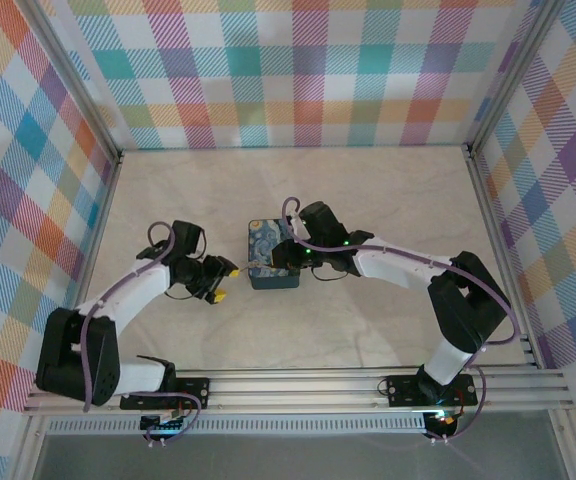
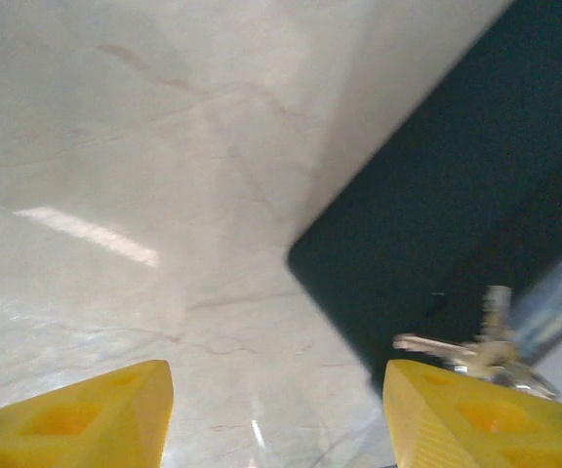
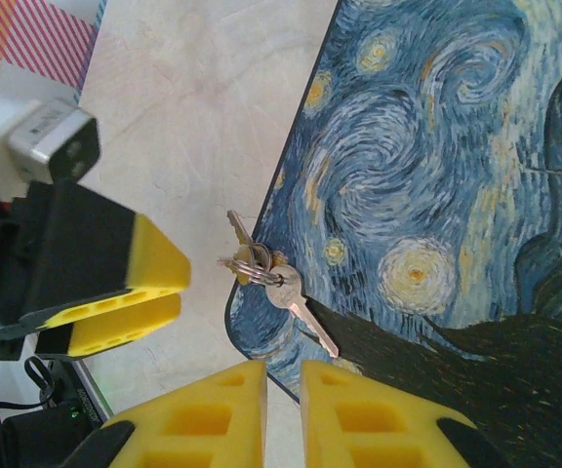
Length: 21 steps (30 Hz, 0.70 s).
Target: Unlock a padlock with a key
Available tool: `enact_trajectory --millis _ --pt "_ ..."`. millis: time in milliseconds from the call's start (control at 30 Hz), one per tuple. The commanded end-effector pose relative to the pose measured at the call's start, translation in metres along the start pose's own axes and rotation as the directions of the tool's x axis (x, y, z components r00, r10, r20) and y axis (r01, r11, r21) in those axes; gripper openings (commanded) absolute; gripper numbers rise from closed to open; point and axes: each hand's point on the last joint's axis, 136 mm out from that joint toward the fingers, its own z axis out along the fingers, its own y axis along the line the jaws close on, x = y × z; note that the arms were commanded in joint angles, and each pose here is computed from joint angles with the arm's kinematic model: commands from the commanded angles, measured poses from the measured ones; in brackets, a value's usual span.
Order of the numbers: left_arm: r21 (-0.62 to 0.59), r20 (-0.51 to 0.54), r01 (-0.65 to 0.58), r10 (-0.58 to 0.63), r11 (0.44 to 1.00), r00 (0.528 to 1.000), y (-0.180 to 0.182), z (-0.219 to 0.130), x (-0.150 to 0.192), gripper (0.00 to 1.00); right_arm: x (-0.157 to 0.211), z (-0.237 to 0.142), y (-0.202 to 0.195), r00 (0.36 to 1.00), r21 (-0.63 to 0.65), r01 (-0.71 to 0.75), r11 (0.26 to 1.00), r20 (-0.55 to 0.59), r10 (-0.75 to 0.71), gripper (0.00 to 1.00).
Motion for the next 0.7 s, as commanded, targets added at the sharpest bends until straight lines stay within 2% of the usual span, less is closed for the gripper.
enact_trajectory --millis 0,100,167,233,667 --pt "0.133 0.079 -0.017 0.007 0.991 0.997 -0.026 -0.018 -0.011 0.53 -0.002 -0.007 0.009 1.000 -0.021 0.018 1.000 0.015 -0.018 0.17" --pt "0.182 0.062 0.007 -0.019 0.983 0.998 -0.029 -0.012 -0.011 0.52 -0.001 -0.006 0.010 1.000 -0.030 0.013 0.999 0.013 -0.012 0.17" --pt "0.267 0.030 0.050 -0.060 0.962 0.998 -0.037 -0.002 -0.011 0.51 0.000 -0.006 0.011 1.000 -0.032 0.013 0.999 0.013 -0.013 0.17" --pt "0.300 0.000 0.103 -0.108 0.948 0.994 -0.035 0.007 -0.012 0.50 0.001 -0.006 0.011 1.000 -0.033 0.016 0.999 0.012 -0.015 0.18" --pt "0.405 0.009 0.171 -0.191 0.898 0.982 -0.045 0.006 -0.020 0.44 0.009 -0.001 0.008 1.000 -0.041 0.004 0.999 0.005 -0.004 0.18"
